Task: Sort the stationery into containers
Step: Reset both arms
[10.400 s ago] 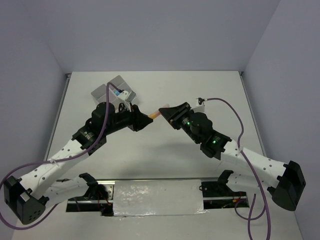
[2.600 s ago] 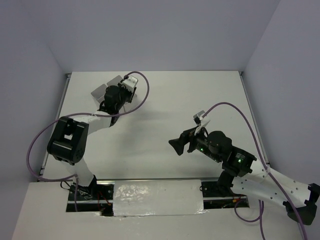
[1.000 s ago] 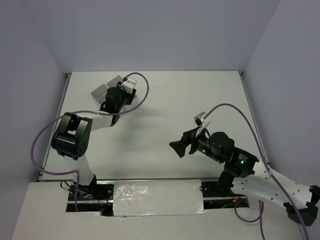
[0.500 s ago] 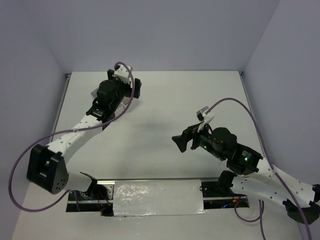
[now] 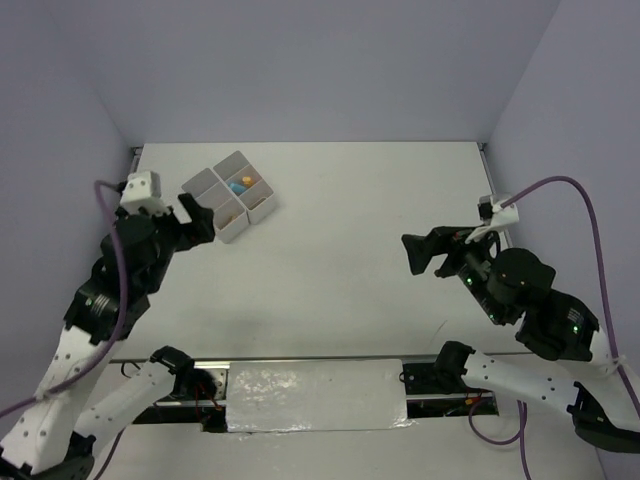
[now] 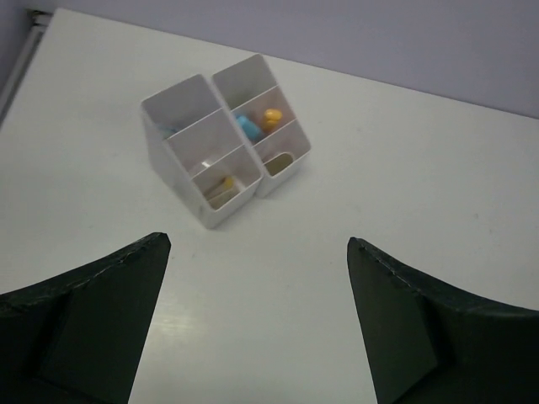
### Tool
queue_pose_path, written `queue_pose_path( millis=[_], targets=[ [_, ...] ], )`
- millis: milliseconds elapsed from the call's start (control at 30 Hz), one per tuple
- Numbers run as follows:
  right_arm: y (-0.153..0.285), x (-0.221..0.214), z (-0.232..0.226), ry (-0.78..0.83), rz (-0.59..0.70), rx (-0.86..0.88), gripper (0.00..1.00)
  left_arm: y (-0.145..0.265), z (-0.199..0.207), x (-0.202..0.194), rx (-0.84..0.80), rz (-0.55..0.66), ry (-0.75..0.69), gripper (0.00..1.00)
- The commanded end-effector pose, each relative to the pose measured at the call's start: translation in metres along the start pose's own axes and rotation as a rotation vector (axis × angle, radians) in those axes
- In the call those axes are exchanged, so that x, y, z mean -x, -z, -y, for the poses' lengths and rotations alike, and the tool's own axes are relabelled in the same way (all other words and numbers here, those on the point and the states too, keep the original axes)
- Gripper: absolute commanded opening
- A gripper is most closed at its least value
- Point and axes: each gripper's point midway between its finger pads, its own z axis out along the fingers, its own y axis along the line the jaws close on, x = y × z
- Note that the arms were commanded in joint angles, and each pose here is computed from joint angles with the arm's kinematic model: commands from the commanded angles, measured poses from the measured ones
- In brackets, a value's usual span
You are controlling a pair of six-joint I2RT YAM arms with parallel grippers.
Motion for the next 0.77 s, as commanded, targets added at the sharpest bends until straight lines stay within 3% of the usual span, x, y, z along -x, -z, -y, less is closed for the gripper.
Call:
queue_pose_path(
  millis=[0,200,433,733],
  targets=[
    [0.022,0.010,0.032,0.001,0.027,-0.097,1.00,0.033,-0.047,-0.025,0.147,-0.044,-0.046,0.99],
    [0.039,0.008,0.054,-0.013,0.054,-0.147,1.00,0.055,-0.059,-0.054,0.061,0.016,-0.074,0.99],
    [0.044,-0.016,0.068,-0.046,0.030,-0.180,1.00,0.087,-0.073,-0.038,0.035,0.205,0.045,0.99],
    [0.044,-0.014,0.069,-0.087,0.049,-0.185,1.00,0.084,-0.066,-0.044,-0.004,0.184,0.035,0.99]
  ],
)
